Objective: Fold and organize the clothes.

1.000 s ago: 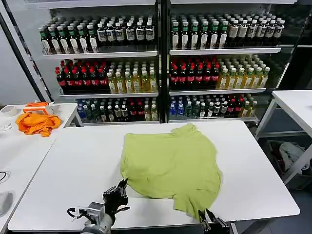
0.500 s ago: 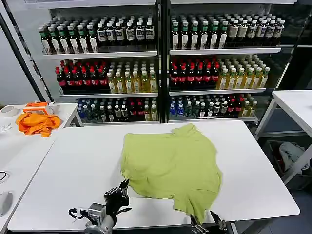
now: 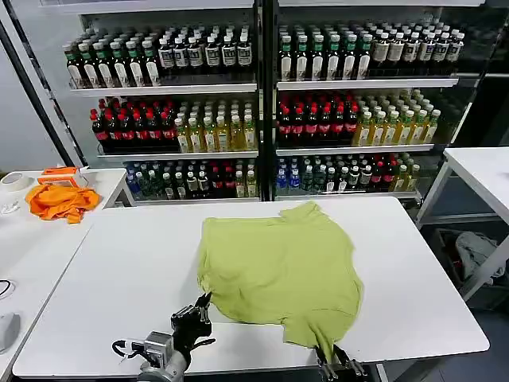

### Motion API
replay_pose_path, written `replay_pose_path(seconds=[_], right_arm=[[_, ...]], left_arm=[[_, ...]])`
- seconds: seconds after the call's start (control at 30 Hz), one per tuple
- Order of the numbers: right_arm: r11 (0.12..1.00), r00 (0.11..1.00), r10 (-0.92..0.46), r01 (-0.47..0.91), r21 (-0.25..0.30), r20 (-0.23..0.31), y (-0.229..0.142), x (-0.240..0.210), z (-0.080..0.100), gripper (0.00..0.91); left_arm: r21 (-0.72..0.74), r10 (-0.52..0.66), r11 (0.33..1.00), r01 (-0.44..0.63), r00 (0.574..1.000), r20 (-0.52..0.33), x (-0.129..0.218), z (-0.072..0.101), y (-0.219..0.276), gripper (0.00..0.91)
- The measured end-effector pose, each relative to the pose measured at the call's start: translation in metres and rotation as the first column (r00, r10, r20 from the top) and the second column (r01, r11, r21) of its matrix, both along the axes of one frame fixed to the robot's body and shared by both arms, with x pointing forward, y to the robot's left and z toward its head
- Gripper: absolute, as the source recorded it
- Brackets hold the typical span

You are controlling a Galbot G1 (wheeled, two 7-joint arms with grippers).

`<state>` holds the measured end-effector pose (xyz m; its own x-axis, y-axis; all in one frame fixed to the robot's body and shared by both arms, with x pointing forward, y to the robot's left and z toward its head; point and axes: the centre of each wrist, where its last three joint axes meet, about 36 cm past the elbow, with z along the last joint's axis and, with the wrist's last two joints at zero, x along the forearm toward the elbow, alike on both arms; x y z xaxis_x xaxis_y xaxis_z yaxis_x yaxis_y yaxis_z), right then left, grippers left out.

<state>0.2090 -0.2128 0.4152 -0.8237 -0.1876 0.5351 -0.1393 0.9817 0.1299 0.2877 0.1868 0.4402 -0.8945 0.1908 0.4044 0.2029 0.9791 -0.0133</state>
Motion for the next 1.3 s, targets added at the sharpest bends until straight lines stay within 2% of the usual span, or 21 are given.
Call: replay_pose_path(seconds=[0.17,0.43,0.77,1.0,1.3], right_arm=[[1.0,1.0,0.004,-0.004,-0.002,0.027,-0.005,0.004,0.007,0.0],[1.0,0.995,0.012,-0.011,-0.016,0.098,-0.019,0.018,0.029,0.0],[0.999,0.98,0.035,-0.026,-0.048,0.194,-0.045,0.059,0.051,0.0],[0.995,0.968,0.074,-0.054,-0.088,0.239,-0.063,0.1,0.057,0.0],[0.985,0.96,0.121,-0.085,-0.149,0.252,-0.076,0.15,0.055,0.0]], left_arm=[[-0.001,0.001,1.0,-0.001,1.0,0.01,0.001,0.003,0.002,0.04],[-0.002,0.002,1.0,-0.002,1.0,0.03,0.005,0.009,0.009,0.04],[0.005,-0.004,1.0,0.004,0.999,0.034,0.017,0.009,0.019,0.04],[0.023,-0.023,1.0,0.022,0.999,0.042,0.031,0.006,0.022,0.04],[0.064,-0.033,0.997,0.03,0.998,0.056,0.062,-0.002,0.025,0.04]])
